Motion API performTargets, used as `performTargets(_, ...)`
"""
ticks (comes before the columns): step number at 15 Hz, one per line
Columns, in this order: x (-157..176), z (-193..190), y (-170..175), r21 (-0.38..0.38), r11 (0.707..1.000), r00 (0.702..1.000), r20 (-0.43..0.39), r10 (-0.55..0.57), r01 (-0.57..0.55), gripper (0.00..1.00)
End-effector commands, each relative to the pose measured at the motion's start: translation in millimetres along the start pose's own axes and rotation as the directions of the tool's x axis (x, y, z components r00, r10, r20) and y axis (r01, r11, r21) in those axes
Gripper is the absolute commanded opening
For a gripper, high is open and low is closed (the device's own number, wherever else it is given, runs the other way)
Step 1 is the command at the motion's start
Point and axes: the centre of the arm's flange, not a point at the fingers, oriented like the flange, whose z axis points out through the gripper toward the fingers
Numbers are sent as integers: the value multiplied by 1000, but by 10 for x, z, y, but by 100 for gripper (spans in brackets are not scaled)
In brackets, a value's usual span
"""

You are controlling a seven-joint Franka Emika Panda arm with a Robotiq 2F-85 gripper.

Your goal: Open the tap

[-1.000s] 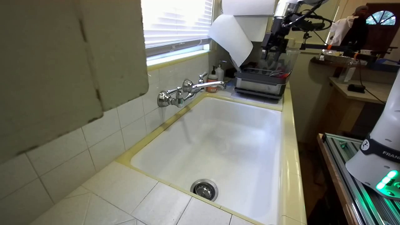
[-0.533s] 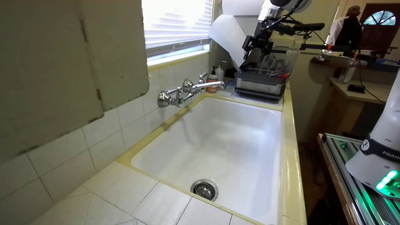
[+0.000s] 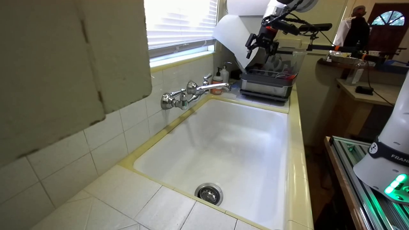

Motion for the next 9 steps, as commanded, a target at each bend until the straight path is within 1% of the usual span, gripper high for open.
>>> performTargets(1,132,163,-210,53,981,982,3,189,-189,100)
performTargets(4,243,275,-369,79,948,950,-23,310,-308,100)
performTargets(6,326,365,-463,94,927,928,-53,368,-362,100)
performTargets(9,427,519,-570,107,914,915,-56,399,-392,100)
